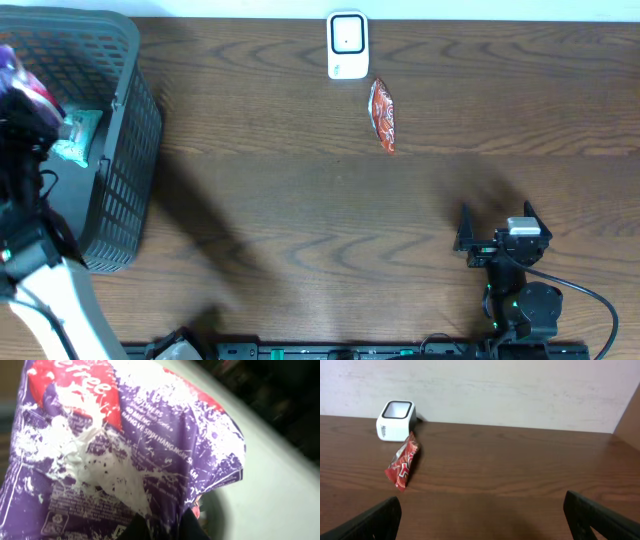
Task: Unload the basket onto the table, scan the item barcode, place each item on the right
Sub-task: 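Place the purple packet beside the red packet near the scanner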
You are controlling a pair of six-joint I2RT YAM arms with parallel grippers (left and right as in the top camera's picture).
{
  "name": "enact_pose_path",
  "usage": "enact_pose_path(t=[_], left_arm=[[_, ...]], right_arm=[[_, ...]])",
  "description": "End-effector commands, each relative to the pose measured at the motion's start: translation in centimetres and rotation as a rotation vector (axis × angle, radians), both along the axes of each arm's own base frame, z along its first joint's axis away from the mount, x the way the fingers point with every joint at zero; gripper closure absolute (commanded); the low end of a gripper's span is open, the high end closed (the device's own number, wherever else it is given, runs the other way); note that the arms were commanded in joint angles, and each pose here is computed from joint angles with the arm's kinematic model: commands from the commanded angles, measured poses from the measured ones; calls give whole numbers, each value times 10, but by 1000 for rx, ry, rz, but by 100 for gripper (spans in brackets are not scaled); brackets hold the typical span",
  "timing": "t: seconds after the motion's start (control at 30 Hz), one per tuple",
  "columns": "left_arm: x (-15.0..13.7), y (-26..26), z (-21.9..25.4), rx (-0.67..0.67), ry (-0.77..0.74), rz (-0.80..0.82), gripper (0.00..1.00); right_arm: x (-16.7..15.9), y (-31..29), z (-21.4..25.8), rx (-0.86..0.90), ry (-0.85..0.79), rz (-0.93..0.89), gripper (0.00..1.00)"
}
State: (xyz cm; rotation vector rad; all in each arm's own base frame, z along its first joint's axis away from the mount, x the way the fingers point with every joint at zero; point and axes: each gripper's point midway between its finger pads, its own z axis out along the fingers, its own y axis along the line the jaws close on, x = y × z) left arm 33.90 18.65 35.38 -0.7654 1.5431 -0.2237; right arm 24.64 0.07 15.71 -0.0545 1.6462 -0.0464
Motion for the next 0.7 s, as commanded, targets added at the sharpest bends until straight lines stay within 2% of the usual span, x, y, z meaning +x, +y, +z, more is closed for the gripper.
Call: enact_pose_path(t=[0.0, 0.17, 0.3, 0.43, 0.67], left_arm=[[-13, -29, 56, -37, -181, -82, 93], [-11, -96, 100, -64, -333, -335, 93], [10, -165, 93, -80, -308, -545, 93], [37, -230, 64, -39, -231, -704, 93], [93, -299, -29, -40, 3, -696, 92]], right_arm=[[0, -3, -1, -13, 0, -14, 1], [0, -3, -1, -13, 0, -14, 1], [0, -3, -1, -13, 0, -14, 1], [0, -3, -1, -13, 0, -14, 1], [0, -3, -1, -13, 0, -14, 1]])
